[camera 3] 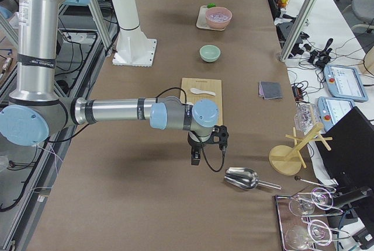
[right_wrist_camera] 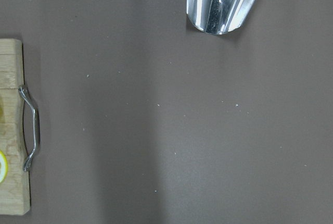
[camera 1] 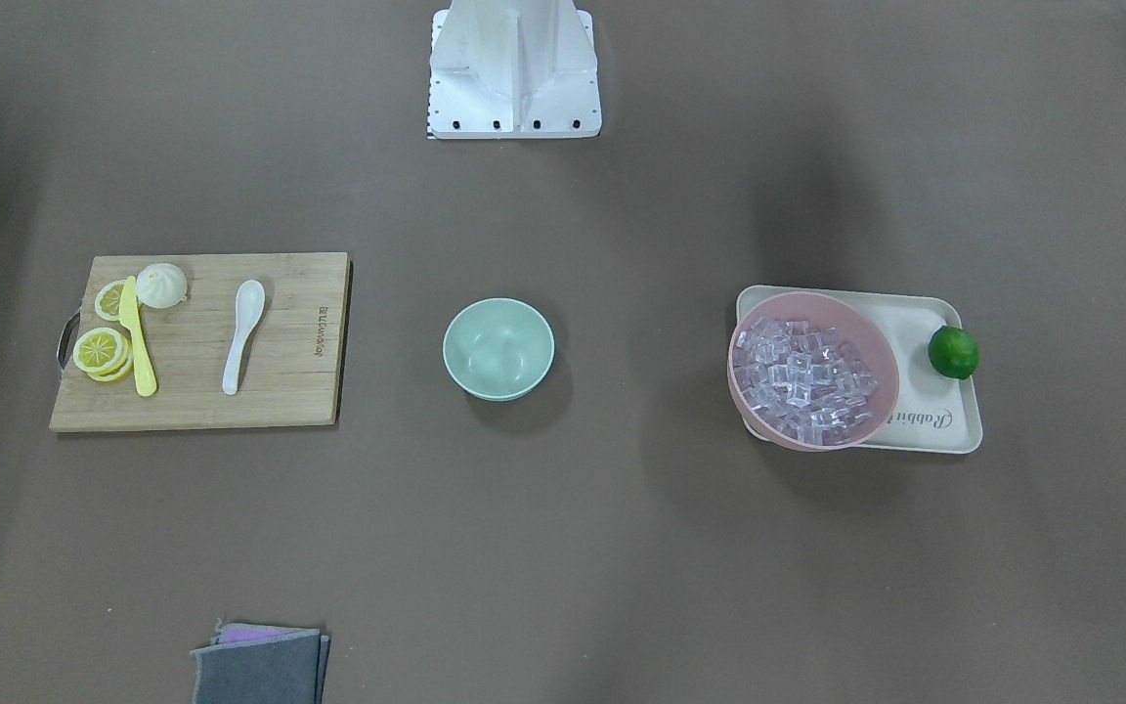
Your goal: Put spoon and ice into bowl
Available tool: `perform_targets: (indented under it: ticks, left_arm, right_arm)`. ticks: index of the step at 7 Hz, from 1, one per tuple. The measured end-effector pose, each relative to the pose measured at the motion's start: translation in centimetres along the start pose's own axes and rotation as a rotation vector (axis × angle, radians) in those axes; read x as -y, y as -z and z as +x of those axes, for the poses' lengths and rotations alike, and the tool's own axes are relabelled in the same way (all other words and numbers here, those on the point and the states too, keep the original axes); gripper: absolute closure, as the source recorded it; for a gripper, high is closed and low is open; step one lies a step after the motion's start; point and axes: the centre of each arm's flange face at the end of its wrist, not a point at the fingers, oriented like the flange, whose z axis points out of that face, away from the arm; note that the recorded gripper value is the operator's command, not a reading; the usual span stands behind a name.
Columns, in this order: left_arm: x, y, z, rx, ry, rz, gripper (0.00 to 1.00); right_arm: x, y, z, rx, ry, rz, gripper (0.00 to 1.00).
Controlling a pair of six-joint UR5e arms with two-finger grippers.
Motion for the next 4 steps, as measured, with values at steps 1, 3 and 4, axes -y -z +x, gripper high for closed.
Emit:
perform_targets:
  ticks: [1, 3, 4]
  left_arm:
    - [-0.03, -0.01, 0.00, -0.001, -0.001, 0.000, 0.02]
    - [-0.05, -0.02, 0.09, -0.003, -0.005, 0.000, 0.02]
    - [0.00, -0.06, 0.18, -0.003, -0.007, -0.001, 0.02]
  right_arm:
    - [-0.01, -0.01, 0.00, 0.000, 0.000, 0.000, 0.00]
    - [0.00, 0.07, -0.08, 0.000, 0.002, 0.001, 0.00]
    - [0.00, 0.15, -0.16, 0.000, 0.004, 0.003, 0.00]
